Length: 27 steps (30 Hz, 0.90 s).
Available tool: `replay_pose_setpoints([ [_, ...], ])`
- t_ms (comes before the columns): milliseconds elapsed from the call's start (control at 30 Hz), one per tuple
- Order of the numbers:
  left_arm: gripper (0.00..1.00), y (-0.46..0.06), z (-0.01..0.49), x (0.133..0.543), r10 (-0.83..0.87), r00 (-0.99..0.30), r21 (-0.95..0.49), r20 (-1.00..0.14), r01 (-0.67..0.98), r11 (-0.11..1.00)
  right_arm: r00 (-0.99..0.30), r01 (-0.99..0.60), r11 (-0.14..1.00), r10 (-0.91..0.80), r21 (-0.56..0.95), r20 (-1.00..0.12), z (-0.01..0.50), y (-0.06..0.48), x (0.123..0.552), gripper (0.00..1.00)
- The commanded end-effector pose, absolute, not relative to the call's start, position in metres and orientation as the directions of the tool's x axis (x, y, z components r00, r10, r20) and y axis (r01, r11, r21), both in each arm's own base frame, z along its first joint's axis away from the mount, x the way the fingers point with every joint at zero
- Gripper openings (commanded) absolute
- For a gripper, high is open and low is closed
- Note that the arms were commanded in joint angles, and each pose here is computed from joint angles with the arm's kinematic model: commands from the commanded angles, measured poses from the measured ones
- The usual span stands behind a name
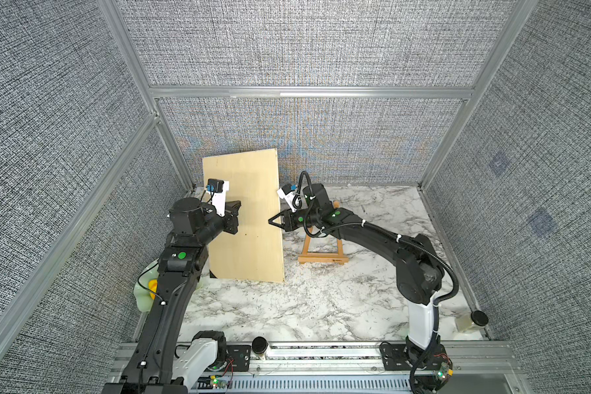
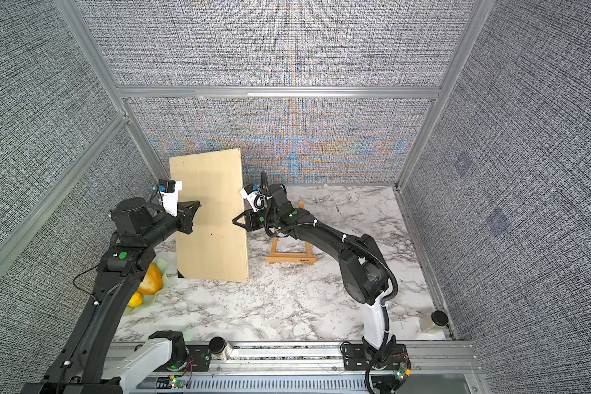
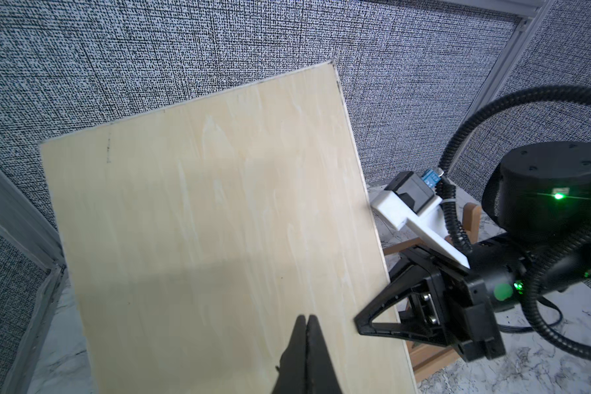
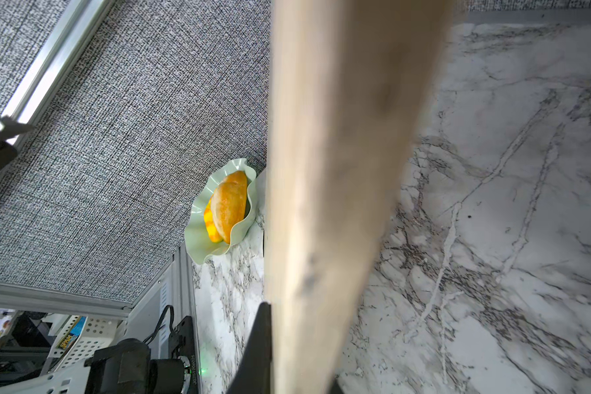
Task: Disassemble the easel
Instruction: Place the drawing board at the center of the board.
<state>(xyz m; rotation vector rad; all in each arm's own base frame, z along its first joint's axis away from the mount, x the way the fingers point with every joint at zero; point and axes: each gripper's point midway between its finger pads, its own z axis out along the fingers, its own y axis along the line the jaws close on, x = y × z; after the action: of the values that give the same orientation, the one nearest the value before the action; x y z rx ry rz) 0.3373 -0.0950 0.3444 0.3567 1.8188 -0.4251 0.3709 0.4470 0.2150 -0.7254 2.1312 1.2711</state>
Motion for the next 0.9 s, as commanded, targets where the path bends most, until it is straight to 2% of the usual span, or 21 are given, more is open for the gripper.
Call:
replay_pose_setpoints([
  [0, 0.03, -0.096, 0.344, 0.338, 0.027, -0.280, -0.108, -0.960, 0.454, 0.884, -0.718, -0.670, 0.557, -0.318, 0.491, -0.619, 0.152, 0.422, 0.371, 0.00],
  [467, 0.04, -0.095, 0.337, 0.341, 0.038, -0.292, -0.101, -0.956, 0.447, 0.889, -0.771, -0.609, 0.663, -0.368, 0.435, -0.520, 0.093, 0.409, 0.378, 0.00],
  [867, 0.04, -0.096, 0.330, 0.347, 0.041, -0.305, -0.108, -0.951, 0.454, 0.884, -0.796, -0.559, 0.745, -0.358, 0.364, -0.489, 0.061, 0.395, 0.398, 0.00],
])
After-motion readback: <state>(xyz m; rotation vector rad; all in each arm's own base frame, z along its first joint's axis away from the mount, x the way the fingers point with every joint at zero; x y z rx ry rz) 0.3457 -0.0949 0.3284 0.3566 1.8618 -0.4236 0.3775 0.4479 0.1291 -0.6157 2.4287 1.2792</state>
